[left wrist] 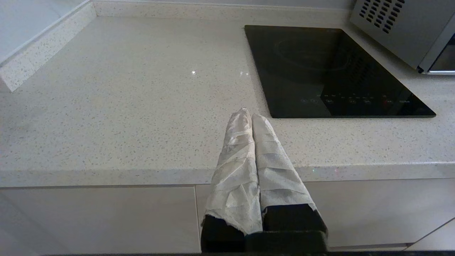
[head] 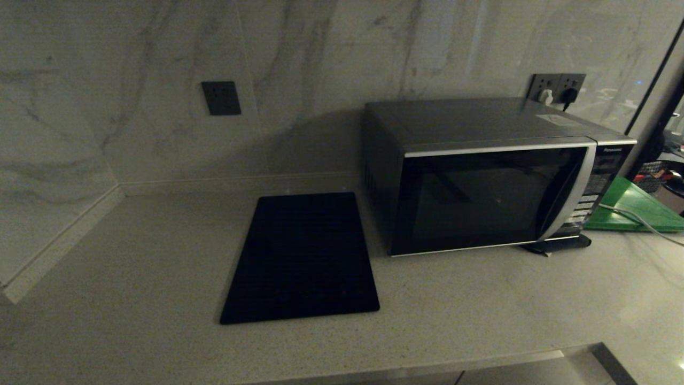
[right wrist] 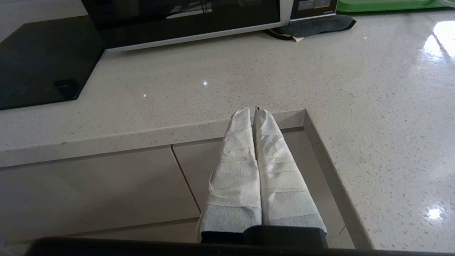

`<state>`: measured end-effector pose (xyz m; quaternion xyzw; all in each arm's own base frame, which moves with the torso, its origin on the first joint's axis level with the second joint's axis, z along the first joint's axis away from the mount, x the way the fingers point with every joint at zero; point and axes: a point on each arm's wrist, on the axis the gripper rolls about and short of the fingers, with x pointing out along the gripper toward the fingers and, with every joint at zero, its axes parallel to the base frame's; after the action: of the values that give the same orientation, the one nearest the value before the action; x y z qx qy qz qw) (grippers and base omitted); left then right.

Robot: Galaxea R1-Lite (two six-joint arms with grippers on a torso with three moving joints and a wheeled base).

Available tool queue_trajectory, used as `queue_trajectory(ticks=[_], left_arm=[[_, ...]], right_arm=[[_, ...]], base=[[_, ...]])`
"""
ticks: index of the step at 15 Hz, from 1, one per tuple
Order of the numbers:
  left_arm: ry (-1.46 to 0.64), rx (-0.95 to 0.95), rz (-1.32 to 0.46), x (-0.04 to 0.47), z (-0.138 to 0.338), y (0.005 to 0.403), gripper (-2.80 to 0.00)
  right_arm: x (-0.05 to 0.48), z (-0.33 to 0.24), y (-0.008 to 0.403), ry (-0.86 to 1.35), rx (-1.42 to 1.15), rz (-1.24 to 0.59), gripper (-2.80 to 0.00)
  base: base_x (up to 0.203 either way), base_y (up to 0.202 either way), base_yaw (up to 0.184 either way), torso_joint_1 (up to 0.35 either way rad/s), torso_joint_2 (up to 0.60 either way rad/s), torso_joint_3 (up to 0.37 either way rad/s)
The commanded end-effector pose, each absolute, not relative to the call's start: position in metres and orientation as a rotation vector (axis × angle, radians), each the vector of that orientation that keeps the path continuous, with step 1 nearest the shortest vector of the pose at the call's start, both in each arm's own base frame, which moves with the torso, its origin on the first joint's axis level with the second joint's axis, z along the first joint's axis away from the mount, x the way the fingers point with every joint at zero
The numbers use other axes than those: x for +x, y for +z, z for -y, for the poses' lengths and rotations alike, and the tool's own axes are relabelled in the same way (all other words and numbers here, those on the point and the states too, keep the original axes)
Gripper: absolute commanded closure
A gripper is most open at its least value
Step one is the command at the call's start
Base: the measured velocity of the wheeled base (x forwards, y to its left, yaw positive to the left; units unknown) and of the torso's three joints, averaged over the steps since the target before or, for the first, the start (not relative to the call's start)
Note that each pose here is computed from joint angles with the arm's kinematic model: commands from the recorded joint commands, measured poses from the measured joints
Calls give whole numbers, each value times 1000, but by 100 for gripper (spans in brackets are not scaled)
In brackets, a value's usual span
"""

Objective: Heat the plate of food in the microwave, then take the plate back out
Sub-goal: Open the microwave oven

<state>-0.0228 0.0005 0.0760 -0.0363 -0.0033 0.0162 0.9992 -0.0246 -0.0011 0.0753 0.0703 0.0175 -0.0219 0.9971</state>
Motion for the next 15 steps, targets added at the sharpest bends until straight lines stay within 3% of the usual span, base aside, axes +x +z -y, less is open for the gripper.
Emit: queue_trajectory(ticks=[1, 9, 12, 15], left_arm=[[34, -74, 6, -23, -1, 76, 0], [34, -74, 6, -23, -1, 76, 0], [34, -74, 6, -23, -1, 76, 0], [34, -74, 6, -23, -1, 76, 0]], right_arm=[[-24, 1, 75, -44, 142, -37, 0], [-25, 1, 78, -46, 121, -27, 0], [-36, 1, 136, -31, 174, 77, 0], [-22, 2, 229, -71, 224, 103, 0]], base=[[0, 0, 0, 0, 0, 0], [0, 0, 0, 0, 0, 0], [0, 0, 0, 0, 0, 0], [0, 0, 0, 0, 0, 0]])
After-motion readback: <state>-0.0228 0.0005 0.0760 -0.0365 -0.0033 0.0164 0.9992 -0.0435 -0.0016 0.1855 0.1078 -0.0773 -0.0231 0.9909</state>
